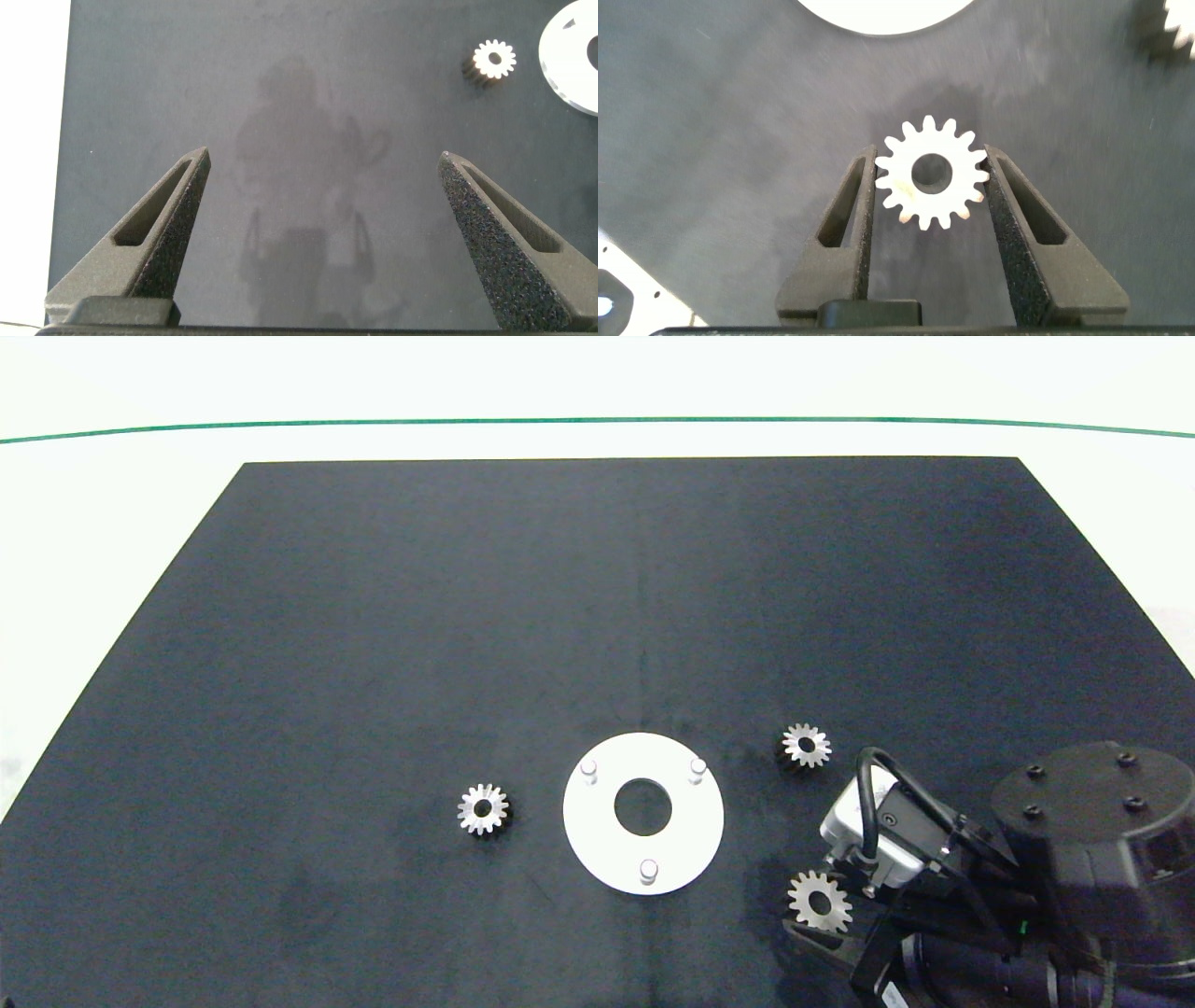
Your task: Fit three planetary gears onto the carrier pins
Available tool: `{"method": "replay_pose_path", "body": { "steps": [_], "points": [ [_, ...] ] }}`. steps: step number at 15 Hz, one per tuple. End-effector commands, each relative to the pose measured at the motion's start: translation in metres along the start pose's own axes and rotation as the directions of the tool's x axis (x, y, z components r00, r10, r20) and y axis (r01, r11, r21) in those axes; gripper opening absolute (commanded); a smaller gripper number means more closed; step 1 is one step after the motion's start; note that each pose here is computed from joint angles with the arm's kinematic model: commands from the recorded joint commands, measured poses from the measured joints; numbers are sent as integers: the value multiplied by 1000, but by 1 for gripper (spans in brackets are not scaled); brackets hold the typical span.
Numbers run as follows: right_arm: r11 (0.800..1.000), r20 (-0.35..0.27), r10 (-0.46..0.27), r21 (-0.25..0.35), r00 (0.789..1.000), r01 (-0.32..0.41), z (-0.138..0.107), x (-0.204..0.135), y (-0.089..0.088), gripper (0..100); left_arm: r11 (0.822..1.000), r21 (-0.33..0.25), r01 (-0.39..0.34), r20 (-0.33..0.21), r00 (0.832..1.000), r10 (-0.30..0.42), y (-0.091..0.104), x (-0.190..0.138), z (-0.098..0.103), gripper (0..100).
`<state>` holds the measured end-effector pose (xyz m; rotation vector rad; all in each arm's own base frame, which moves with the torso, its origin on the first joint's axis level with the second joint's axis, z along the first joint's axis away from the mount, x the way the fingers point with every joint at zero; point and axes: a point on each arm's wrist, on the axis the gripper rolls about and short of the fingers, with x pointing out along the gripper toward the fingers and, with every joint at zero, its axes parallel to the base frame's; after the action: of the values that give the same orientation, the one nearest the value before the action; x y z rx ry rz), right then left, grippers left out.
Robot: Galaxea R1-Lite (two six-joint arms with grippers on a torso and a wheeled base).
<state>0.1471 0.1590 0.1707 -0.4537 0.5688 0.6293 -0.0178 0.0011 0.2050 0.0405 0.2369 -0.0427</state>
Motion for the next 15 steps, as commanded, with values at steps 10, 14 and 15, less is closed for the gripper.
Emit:
{"method": "replay_pose_path", "body": {
  "steps": [10, 14, 15],
  "points": [
    [997, 84, 58, -54, 995, -53, 31, 0, 18, 16, 1000, 0, -1, 1, 1000, 1, 0, 0, 0, 100],
    [995, 106, 71, -81, 992, -62, 48, 9, 25, 16, 1000, 0, -2, 0, 1000, 2, 0, 1, 1, 100],
    [995, 100, 66, -87, 993, -58, 50, 12, 27, 16, 1000, 0, -2, 0, 1000, 2, 0, 1, 1, 100]
  ]
}}
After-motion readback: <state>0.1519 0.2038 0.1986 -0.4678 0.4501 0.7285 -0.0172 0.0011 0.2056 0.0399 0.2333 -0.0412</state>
